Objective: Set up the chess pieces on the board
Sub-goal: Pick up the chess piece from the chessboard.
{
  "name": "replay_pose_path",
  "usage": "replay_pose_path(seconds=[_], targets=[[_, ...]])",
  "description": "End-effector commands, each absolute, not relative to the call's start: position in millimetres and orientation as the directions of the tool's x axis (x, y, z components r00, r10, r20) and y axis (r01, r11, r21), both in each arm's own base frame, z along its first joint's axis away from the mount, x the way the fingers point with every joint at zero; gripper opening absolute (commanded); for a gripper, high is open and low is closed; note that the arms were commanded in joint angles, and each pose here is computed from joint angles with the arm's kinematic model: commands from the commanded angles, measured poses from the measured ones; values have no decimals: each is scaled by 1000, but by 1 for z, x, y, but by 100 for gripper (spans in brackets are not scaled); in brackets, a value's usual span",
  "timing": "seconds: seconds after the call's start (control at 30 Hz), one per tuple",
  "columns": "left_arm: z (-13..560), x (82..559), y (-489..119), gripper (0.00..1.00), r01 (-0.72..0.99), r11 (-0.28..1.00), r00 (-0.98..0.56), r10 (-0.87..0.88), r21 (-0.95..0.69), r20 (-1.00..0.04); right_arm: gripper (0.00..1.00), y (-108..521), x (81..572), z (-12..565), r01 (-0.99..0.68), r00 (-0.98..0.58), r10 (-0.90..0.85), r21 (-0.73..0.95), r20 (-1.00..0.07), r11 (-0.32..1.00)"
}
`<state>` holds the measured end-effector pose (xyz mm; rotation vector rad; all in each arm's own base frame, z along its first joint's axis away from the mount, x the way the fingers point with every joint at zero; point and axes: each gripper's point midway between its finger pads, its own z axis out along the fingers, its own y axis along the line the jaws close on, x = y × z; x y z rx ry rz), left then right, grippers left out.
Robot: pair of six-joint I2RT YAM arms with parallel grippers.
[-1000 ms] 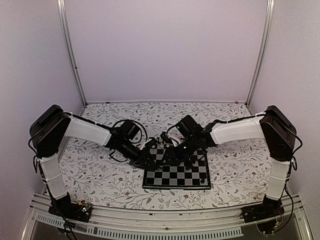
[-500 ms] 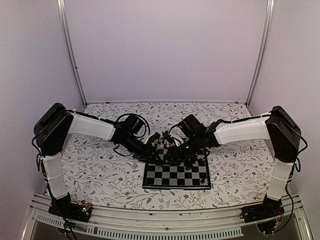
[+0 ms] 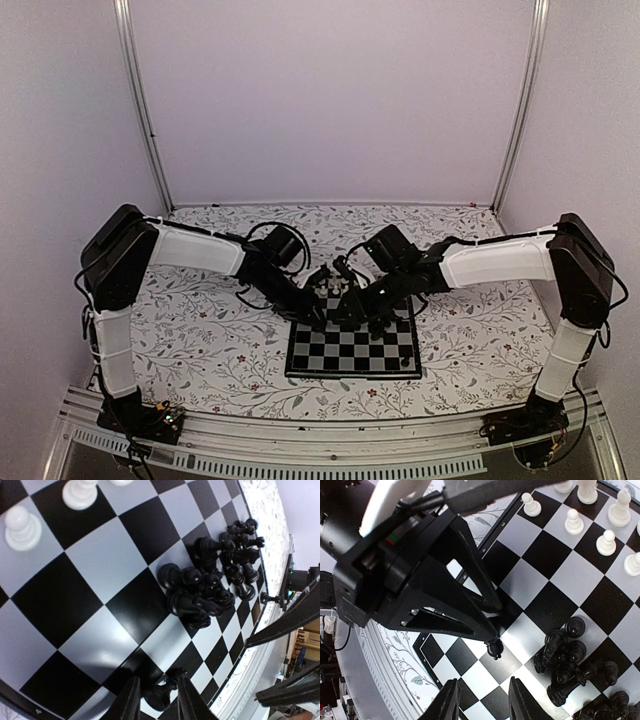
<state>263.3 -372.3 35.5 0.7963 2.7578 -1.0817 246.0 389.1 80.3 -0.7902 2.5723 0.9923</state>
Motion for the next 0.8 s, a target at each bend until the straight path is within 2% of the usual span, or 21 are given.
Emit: replay_pose_path(seconds=[0.0,0.33,0.57,0.77], targets=[[21,252,-371,29,510,632,-847,489,-583,-211,36,381,251,90,-587,-804,-374,517,-461,623],[24,246,-355,39,500,681,-856,483,-535,-186,36,379,252,87,-584,-806,-374,515,-458,628],[17,234,-344,37,483,718,-865,480,-501,-147,35,379,252,87,-588,-803,-377,514,-461,625],[15,237,-356,33,487,708,-862,483,-512,-152,35,381,253,85,-590,-802,-380,516,-461,621]])
